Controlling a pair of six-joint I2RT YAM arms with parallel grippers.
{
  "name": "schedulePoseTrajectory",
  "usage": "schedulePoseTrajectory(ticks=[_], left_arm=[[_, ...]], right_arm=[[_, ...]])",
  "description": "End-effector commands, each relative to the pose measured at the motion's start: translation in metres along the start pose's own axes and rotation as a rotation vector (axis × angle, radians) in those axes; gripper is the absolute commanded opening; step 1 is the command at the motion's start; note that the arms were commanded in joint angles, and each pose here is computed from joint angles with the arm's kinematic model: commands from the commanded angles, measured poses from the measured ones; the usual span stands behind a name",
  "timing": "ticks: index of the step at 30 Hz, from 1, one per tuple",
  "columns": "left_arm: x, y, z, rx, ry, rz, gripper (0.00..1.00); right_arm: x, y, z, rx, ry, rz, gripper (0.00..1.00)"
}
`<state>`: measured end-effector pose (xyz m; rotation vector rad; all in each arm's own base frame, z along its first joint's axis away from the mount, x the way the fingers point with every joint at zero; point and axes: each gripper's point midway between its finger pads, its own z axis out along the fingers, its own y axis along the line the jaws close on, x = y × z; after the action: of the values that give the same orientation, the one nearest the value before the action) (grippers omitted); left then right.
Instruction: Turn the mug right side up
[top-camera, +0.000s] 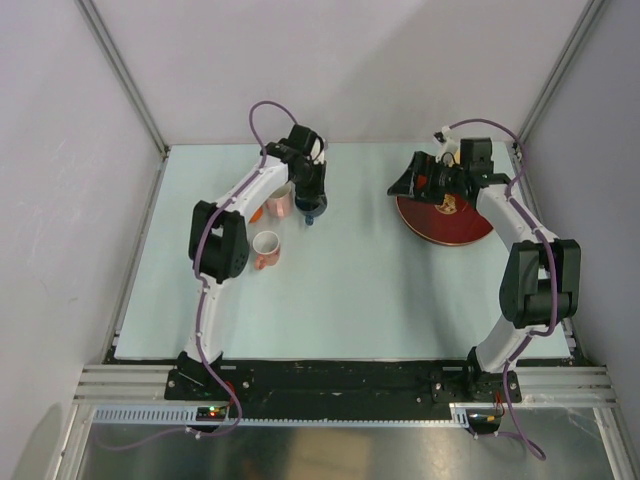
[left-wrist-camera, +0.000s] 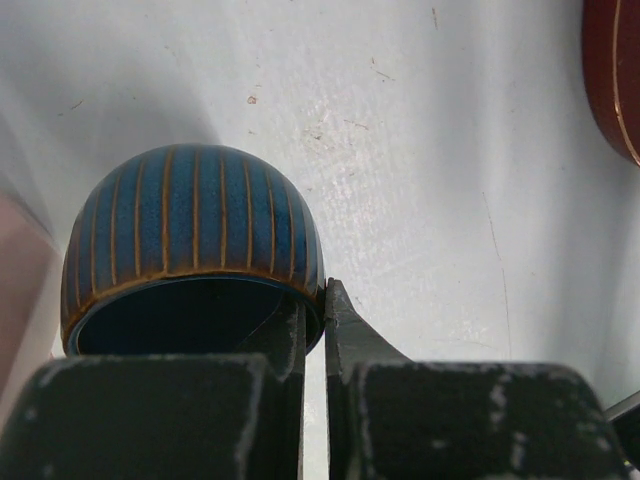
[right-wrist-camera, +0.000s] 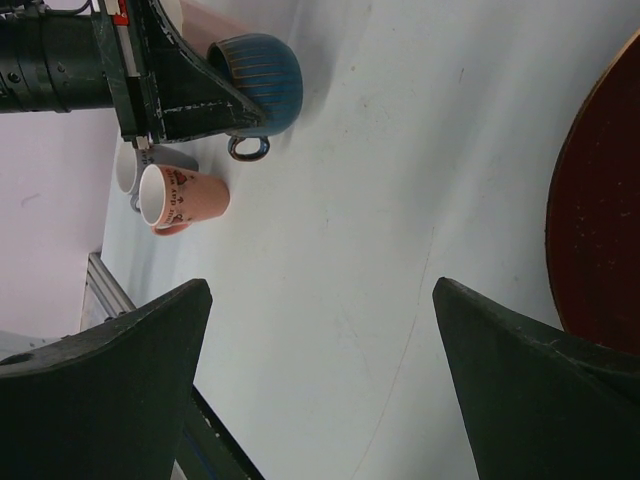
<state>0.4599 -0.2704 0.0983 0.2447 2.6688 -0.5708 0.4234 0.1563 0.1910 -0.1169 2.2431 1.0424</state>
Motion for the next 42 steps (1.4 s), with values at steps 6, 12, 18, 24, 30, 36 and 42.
schedulePoseTrajectory(ticks=[6,12,18,24,30,36,42], left_arm=[[-0.004,0.002,0.010,-0.014,-0.017,0.042,0.00],[0.001,0.008,0.018,-0.031,0.000,0.037,0.03],[-0.003,0.008,0.020,-0.032,-0.008,0.045,0.16],[-0.015,-0.002,0.004,-0.006,-0.049,0.056,0.40],[-0.035,-0.027,-0.054,0.070,-0.136,0.086,0.47],[-0.066,-0.058,-0.124,0.181,-0.281,0.181,0.51],[-0.089,-0.048,-0.174,0.166,-0.400,0.251,0.52]], right_arm=[[-0.014,0.012,-0.009,-0.009,-0.060,-0.029,0.99],[-0.013,0.011,-0.008,-0.005,-0.058,-0.024,0.99],[-0.012,0.008,-0.008,0.004,-0.055,-0.022,0.99],[-0.012,0.006,-0.007,0.005,-0.050,-0.016,0.99],[-0.017,0.004,-0.017,0.014,-0.061,-0.026,0.99],[-0.046,-0.044,-0.051,0.211,-0.135,-0.142,0.99],[-0.085,-0.115,-0.093,0.503,-0.183,-0.272,0.99]])
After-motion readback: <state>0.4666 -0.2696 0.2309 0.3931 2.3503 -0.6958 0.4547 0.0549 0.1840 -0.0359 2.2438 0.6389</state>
